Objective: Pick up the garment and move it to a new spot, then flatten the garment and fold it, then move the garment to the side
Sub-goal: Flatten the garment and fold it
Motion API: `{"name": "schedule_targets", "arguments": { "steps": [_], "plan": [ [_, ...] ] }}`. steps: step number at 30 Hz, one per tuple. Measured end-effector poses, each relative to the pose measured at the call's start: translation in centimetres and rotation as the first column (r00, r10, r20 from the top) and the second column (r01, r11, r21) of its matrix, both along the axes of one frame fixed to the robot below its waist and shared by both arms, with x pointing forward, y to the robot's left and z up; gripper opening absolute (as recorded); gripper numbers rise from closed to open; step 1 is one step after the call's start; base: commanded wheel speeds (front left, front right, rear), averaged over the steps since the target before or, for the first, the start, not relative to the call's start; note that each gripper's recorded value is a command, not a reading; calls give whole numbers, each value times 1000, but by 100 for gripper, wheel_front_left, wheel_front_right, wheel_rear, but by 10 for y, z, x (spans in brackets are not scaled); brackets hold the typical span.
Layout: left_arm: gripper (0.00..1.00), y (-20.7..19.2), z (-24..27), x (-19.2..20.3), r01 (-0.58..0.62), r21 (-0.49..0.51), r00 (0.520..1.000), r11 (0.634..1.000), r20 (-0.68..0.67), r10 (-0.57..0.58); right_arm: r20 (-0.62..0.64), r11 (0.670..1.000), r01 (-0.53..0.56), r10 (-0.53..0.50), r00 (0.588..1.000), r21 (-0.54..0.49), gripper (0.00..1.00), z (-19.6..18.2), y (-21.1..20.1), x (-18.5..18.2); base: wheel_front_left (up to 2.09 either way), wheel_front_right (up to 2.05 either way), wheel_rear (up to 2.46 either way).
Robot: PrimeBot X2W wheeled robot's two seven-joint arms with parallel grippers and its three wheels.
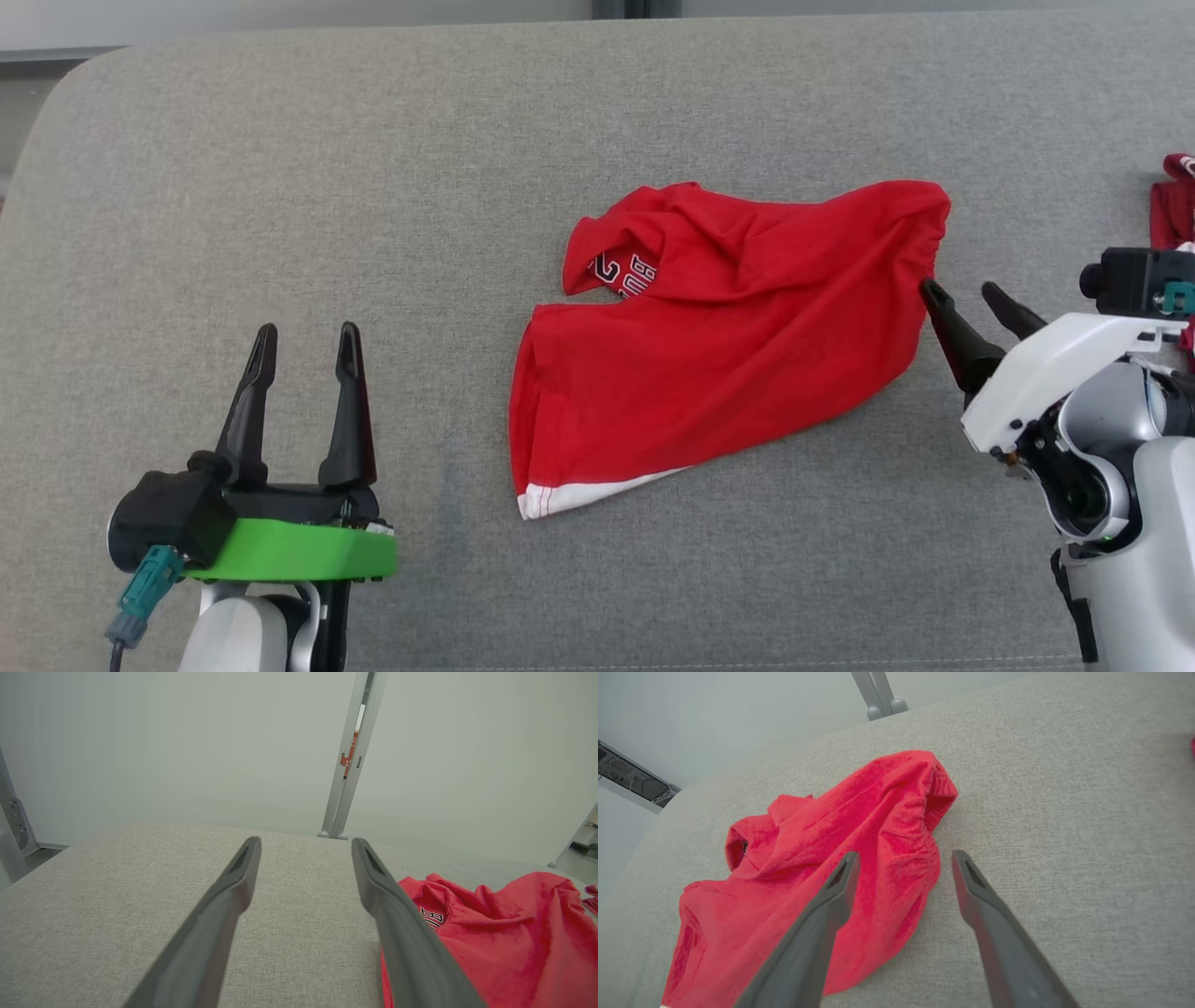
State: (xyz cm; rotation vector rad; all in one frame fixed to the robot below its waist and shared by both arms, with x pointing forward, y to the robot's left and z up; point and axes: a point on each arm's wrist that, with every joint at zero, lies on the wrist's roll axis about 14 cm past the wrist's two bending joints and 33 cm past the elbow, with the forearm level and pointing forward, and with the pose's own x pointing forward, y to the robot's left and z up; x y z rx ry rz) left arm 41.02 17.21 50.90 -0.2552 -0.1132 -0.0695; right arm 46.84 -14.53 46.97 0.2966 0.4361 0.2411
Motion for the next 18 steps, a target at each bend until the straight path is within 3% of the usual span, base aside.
{"name": "schedule_targets", "arguments": {
  "steps": [8, 18],
  "plan": [
    [100, -10, 3, 0, 29, 0, 1000, 1000, 9, -29, -46, 988, 28, -35, 998, -151, 100, -24, -23, -13, 0, 0, 0],
    [100, -7, -4, 1, 26, 3, 1000, 1000, -12, -25, -130, 985, -42, 20, 991, -168, 100, -68, 2, -5, 0, 0, 0]
  ]
}}
